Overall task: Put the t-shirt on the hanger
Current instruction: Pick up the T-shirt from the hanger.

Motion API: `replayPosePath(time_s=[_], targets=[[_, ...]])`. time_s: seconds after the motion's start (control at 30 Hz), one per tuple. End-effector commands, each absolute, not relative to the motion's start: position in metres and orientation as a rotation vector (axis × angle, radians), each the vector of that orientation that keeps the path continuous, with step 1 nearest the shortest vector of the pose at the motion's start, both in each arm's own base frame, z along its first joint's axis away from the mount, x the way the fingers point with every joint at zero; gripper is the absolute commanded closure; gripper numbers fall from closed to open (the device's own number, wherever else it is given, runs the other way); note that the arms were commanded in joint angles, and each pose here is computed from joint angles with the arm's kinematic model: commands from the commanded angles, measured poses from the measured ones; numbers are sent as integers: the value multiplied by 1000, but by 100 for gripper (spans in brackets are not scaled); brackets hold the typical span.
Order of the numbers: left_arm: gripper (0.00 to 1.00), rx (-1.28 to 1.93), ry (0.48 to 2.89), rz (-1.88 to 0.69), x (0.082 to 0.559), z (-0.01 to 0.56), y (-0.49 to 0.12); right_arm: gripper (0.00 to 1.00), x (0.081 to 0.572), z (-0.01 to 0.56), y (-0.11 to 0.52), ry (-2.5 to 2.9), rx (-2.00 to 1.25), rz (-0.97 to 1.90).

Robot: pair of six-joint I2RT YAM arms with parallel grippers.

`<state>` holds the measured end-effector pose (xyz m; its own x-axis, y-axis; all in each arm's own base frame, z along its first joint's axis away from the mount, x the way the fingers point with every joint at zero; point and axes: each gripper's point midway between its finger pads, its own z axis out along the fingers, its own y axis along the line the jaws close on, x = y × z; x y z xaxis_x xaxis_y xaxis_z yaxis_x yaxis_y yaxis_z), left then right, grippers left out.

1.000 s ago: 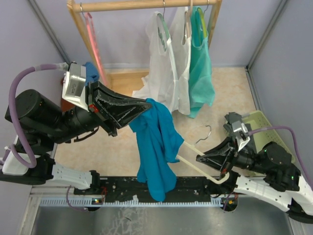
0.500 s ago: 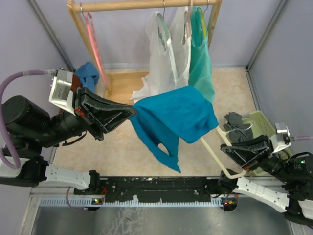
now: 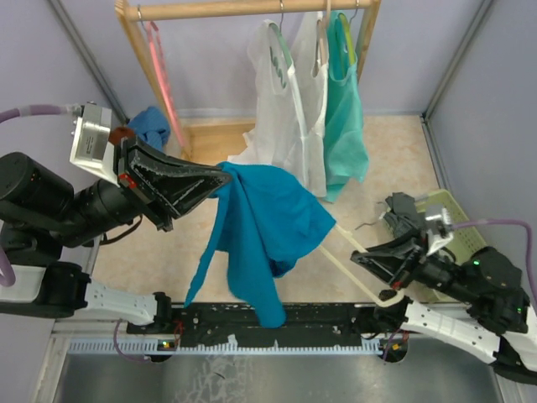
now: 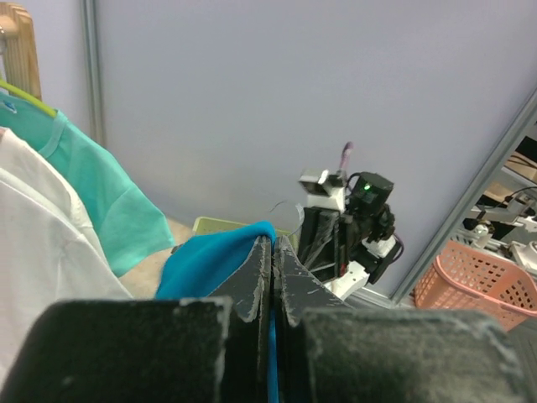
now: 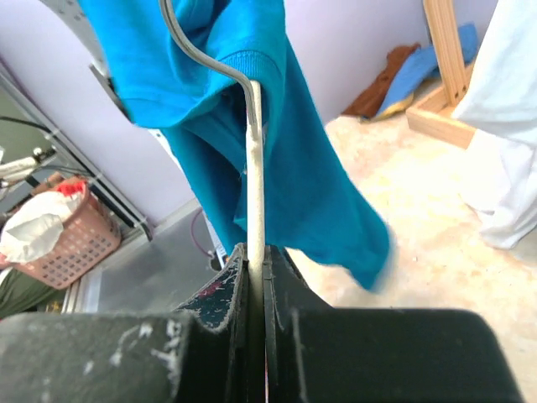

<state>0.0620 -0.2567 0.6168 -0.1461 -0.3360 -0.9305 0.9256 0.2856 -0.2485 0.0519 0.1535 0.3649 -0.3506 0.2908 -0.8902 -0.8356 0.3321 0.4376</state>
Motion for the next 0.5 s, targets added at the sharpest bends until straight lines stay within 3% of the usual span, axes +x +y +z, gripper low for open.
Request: replayPosePath(time_s=[0.0, 0.17, 0.37, 0.47], targets=[[100, 579, 1205, -1216, 68, 637, -237, 100, 35, 432, 99, 1222, -425, 1322], [100, 555, 1215, -1182, 74, 636, -236, 100, 30, 447, 84, 1139, -397, 1325], [100, 558, 1191, -1182, 74, 644, -241, 100, 44, 406, 162, 1337, -583, 1329], [100, 558, 1181, -1191, 73, 648, -241, 100, 43, 402, 168, 1369, -625, 1321]])
